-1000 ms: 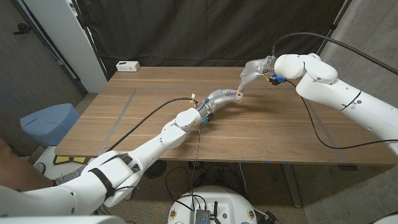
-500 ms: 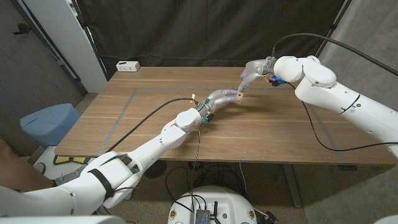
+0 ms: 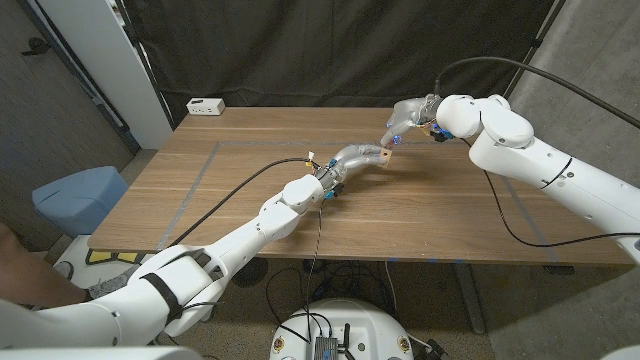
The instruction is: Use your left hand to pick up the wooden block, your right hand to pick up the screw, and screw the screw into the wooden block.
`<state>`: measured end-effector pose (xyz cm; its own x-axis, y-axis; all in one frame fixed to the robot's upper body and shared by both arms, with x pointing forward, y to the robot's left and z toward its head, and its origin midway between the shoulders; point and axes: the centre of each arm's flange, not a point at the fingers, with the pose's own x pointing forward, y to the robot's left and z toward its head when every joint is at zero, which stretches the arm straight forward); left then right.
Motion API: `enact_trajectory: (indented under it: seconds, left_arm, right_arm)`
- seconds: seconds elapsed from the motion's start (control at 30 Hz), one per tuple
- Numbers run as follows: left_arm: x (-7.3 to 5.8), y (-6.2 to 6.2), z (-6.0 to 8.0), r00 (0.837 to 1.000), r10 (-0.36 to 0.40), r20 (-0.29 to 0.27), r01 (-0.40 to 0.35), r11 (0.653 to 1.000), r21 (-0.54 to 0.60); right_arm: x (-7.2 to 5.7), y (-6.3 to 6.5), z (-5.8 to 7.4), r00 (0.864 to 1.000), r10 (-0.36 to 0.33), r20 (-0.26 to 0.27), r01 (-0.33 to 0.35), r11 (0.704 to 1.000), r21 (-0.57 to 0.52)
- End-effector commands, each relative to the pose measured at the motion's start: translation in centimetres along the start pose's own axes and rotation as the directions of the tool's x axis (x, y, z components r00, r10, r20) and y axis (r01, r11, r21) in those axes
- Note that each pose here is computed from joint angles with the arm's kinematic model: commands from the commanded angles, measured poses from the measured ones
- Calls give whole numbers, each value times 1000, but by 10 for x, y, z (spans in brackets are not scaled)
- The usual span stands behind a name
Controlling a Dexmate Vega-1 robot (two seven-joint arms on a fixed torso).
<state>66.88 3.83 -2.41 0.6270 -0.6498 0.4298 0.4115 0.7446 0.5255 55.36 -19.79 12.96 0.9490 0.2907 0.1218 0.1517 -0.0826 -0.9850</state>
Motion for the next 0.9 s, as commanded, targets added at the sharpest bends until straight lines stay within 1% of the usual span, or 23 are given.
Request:
enact_trajectory:
  seconds: [0.03,0.2,0.47,0.9]
  left_arm:
    - [-1,0,-1,1000,3,-3,-3,1000,-4]
    - [-1,0,-1,1000,2,-2,-2,1000,-4]
    - [-1,0,-1,1000,3,0,-3,1000,-3]
    - [-1,-1,0,1000,-1,2,1,1000,-4]
  right_arm:
    - [-1,3,2,1000,-6,-12,6,1000,-4]
    - [-3,1,2,1000,-1,-19,1,1000,-11]
    - [-11,-4,1,1000,-2,-27,2,1000,-25]
    - [-17,-9,2,999,10,-34,-12,999,-48]
